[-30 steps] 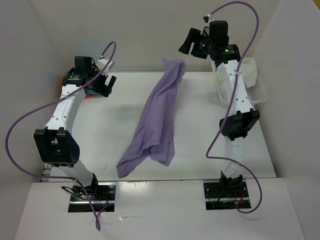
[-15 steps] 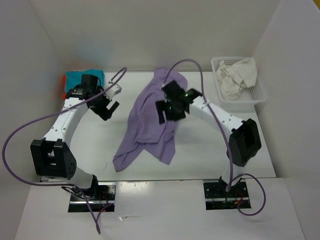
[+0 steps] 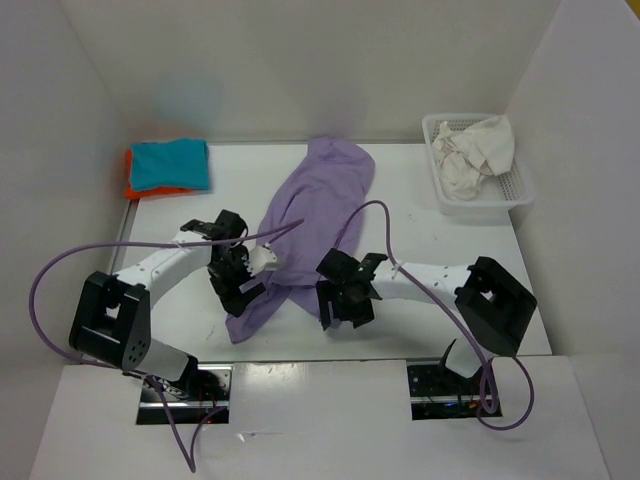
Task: Fold and stack the t-shirts
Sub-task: Move the tshirt to the center of the board, then flatten out the tshirt
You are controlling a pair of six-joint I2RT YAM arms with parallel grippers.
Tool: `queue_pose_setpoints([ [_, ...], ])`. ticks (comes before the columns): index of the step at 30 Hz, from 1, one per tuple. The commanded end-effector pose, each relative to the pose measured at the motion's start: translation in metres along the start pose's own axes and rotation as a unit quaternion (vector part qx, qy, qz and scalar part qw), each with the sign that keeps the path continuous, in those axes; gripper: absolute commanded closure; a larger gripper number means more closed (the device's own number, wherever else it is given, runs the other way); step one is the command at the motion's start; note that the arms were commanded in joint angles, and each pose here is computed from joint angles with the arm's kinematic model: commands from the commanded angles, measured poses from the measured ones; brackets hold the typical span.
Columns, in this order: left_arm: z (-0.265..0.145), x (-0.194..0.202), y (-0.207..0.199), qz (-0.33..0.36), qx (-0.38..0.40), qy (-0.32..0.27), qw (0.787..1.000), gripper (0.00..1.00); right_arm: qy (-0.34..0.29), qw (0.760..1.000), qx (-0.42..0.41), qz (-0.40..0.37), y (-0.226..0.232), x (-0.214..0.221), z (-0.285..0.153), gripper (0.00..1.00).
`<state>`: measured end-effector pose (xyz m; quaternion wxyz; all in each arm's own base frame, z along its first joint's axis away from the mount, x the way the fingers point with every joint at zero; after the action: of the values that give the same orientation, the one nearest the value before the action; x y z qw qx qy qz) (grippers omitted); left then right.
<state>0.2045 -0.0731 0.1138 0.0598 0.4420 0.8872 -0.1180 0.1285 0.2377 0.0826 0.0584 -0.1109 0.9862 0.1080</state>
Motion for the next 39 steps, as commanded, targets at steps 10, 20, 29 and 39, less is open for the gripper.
queue_pose_setpoints([
  [10,-0.003,0.005,-0.008,0.030,-0.026,0.016,0.999,0.01,-0.041,0.998,-0.014,0.042,0.011,-0.013,0.030,0.82],
  [20,0.020,-0.007,-0.016,0.104,-0.027,0.064,0.992,0.01,-0.191,0.968,0.032,0.157,-0.065,-0.068,-0.073,1.00],
  [29,0.049,-0.029,-0.050,0.125,0.007,0.087,0.988,0.01,-0.244,0.951,0.031,0.189,-0.103,-0.080,-0.126,1.00],
  [39,0.052,-0.018,-0.036,0.093,-0.093,0.141,0.981,0.01,-0.336,0.903,0.104,0.247,-0.164,-0.092,-0.207,1.00],
])
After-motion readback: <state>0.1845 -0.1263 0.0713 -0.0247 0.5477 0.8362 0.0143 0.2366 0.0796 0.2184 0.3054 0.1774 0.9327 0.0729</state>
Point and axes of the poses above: each gripper's point midway between its finger pads, its own z axis out along the fingers, its own y axis along the line the jaws close on, x = y × z, the point moved 6 cm from there along -z, back along the fingers, and after that the axes turned 5 degrees about -z, right-handed, at the moved point
